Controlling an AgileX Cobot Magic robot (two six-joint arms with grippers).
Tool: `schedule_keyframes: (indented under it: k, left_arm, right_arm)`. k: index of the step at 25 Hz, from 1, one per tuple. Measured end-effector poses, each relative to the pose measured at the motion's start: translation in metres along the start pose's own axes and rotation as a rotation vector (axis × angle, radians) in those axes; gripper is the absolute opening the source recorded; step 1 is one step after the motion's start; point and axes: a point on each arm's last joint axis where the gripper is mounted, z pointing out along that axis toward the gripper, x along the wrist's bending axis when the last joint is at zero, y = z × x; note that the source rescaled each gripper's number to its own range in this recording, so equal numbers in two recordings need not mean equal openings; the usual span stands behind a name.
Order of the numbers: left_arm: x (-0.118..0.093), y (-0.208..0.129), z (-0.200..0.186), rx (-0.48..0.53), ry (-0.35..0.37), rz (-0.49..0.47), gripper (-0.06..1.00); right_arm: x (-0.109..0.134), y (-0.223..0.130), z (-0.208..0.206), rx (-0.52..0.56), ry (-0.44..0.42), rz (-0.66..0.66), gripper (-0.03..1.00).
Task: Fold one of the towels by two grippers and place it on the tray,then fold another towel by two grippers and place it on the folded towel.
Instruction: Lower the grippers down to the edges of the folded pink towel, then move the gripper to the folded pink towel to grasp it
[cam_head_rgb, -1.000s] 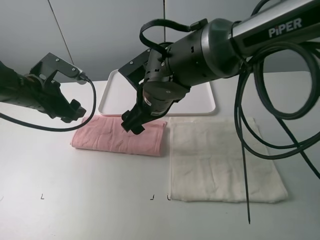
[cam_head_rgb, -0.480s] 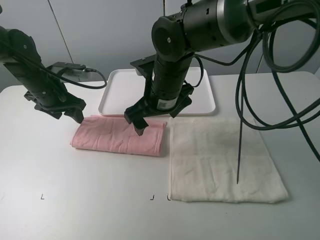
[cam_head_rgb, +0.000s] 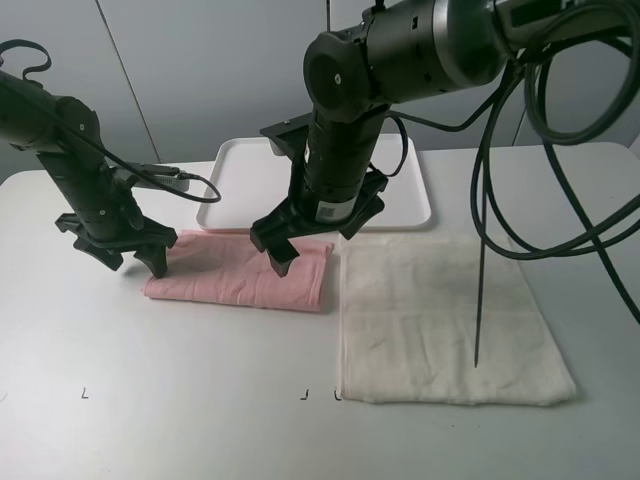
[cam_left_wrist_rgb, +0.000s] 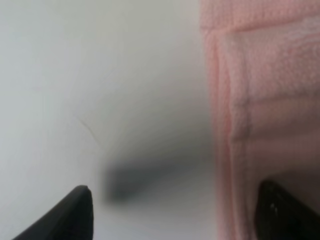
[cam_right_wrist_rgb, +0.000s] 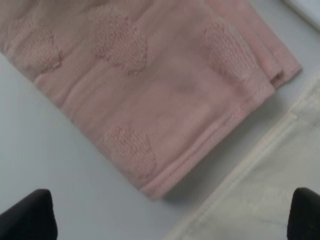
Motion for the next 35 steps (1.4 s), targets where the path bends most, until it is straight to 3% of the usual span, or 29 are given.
schedule_keyframes:
  k: [5,13,23,35]
  left_arm:
    - [0.001,0.001,0.004,0.013,0.007,0.008,0.85]
    - [0.003,0.000,0.004,0.024,0.039,0.026,0.85]
    - [0.005,-0.001,0.004,0.040,0.063,0.050,0.85]
    - [0.005,-0.001,0.004,0.042,0.065,0.043,0.85]
  right_arm:
    - [-0.001,-0.001,0.014,0.035,0.007,0.015,1.00]
    - [-0.020,0.002,0.032,0.045,0.059,0.141,1.00]
    - [-0.019,0.004,0.064,0.056,0.118,0.235,1.00]
    - [-0.016,0.010,0.068,-0.002,0.162,0.297,1.00]
